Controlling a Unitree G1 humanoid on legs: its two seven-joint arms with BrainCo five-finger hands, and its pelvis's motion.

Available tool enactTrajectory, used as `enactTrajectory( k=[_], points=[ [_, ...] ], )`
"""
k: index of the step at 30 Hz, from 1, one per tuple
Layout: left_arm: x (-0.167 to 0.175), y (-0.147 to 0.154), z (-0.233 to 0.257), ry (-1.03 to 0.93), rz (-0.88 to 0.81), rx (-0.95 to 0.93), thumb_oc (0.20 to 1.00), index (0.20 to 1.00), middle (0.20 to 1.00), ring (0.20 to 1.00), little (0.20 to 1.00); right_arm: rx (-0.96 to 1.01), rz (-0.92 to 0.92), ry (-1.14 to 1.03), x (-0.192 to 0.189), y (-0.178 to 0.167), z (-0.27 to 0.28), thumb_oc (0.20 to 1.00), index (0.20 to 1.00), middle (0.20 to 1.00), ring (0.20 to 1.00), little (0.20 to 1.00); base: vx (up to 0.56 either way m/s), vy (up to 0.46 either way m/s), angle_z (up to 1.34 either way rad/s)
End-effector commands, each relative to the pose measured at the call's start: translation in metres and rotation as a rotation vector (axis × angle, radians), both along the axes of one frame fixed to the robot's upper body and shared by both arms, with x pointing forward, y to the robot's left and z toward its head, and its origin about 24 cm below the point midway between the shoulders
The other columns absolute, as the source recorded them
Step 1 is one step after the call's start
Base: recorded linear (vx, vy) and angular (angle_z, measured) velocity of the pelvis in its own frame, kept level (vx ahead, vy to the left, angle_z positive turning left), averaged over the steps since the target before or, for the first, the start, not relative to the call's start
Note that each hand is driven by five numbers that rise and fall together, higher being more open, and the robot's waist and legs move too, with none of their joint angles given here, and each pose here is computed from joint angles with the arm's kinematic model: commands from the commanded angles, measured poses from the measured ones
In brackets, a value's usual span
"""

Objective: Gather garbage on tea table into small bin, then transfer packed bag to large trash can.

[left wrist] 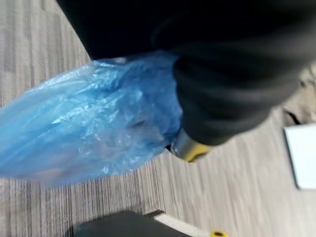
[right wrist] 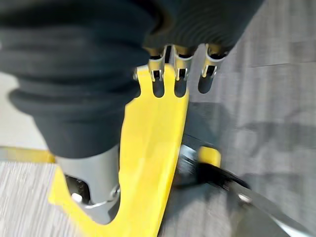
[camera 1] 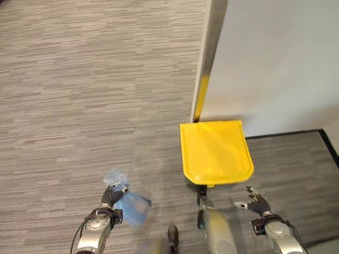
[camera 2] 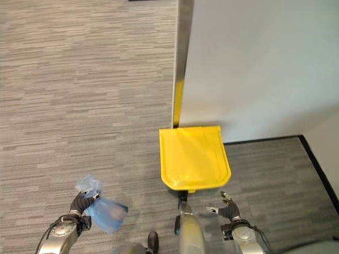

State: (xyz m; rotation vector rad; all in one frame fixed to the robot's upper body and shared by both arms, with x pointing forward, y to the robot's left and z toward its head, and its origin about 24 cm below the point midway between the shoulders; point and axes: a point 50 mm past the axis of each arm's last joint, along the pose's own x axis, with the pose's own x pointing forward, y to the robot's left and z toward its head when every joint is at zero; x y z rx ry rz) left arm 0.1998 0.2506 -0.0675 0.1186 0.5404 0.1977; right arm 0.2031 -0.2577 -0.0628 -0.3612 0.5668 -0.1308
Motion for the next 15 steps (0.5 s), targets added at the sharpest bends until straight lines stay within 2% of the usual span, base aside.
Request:
enactTrajectory(
  k=[1,6,15],
  points=[
    [0.014,0.014,0.027,-0.132,-0.033,0.066,0.2,0.2,0.2,0.2,0.2,-0.008,-0.063,-0.1,0.008,-0.015,0.017,1.0,1.0,1.0,1.0,1.0,0.05,-0.05,0.17],
    [0.024,0.013,0.035,-0.172,-0.035,0.071,0.2,0.2,0.2,0.2,0.2,0.017,-0.116,-0.153,0.015,-0.02,0.024,1.0,1.0,1.0,1.0,1.0,0.04,-0.009,0.09],
    [0.023,0.007,0.036,-0.176,-0.082,0.062,0.2,0.2,0.2,0.2,0.2,0.084,-0.03,-0.222,0.037,0.005,0.036,1.0,1.0,1.0,1.0,1.0,-0.02,0.041,-0.15]
  ],
)
